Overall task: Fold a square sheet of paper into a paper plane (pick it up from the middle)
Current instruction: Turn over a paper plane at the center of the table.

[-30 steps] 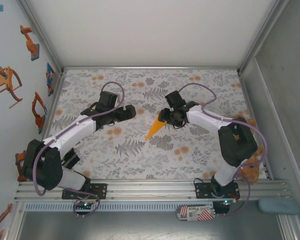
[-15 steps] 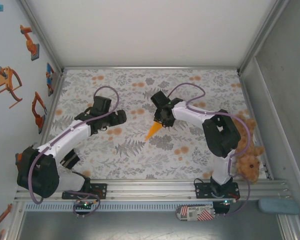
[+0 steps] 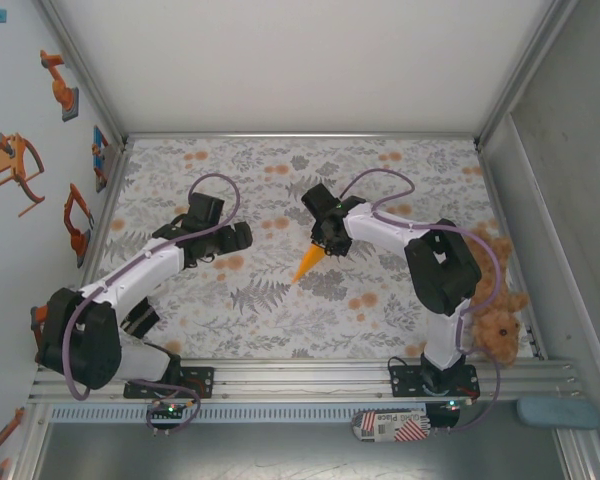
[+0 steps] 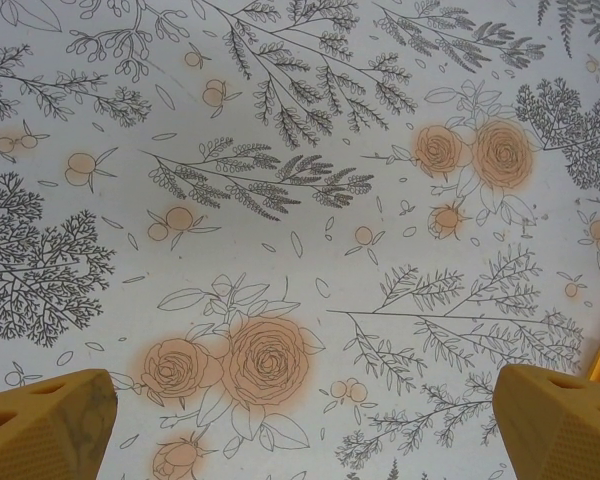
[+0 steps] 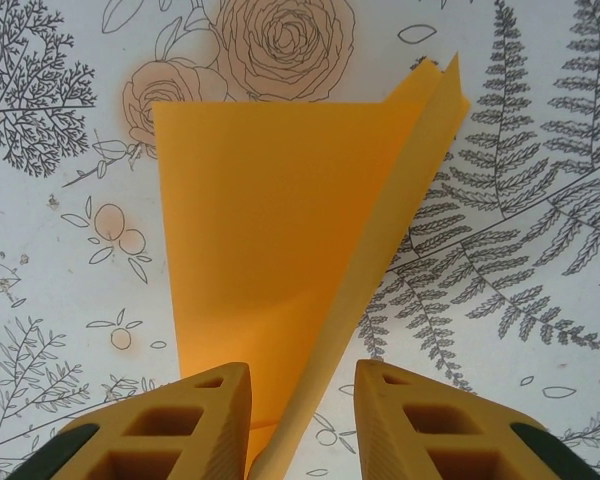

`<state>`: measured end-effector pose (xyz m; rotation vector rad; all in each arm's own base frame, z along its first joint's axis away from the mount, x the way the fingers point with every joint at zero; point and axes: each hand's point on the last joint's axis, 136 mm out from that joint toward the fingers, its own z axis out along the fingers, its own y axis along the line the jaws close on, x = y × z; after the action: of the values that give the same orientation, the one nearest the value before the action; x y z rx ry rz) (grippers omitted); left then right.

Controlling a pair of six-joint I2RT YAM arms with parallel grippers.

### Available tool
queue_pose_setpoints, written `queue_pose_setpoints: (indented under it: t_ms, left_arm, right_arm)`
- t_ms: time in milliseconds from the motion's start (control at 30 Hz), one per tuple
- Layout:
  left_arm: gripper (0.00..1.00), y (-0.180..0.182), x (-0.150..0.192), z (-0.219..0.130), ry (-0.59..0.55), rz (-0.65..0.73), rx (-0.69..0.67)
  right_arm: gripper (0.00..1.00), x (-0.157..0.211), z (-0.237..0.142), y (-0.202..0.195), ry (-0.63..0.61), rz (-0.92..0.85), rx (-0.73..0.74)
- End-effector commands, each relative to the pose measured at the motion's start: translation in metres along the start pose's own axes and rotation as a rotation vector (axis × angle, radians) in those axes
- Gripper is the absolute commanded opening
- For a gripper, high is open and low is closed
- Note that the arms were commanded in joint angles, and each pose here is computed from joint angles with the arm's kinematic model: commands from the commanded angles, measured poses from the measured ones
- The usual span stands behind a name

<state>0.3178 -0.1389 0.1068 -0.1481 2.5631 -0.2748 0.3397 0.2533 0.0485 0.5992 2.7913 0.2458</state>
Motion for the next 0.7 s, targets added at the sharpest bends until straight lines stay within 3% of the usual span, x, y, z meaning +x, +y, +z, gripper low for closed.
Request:
queue_pose_setpoints:
  t_ms: [0,333,567,667]
  left_arm:
    - [0.96,0.001,-0.005,-0.001,0.001,0.012,-0.011]
    - [0.96,0.001,-0.006,-0.002,-0.003,0.003,0.003]
    - [0.96,0.013,-0.007,-0.002,-0.008,-0.065,0.009]
    - [0.96,0.019,-0.006,-0.001,-0.001,-0.114,0.011]
  right_arm:
    - [0.31,0.006,-0.006,0.001,0.008,0.036,-0.014]
    - [0.07,0.001,-0.016,0.009,-0.016,0.010,-0.066]
    - [0.06,-0.010,-0.035,0.029,-0.054,-0.119,-0.133]
    - [0.04,-0.010,-0.043,0.055,-0.051,-0.217,-0.248]
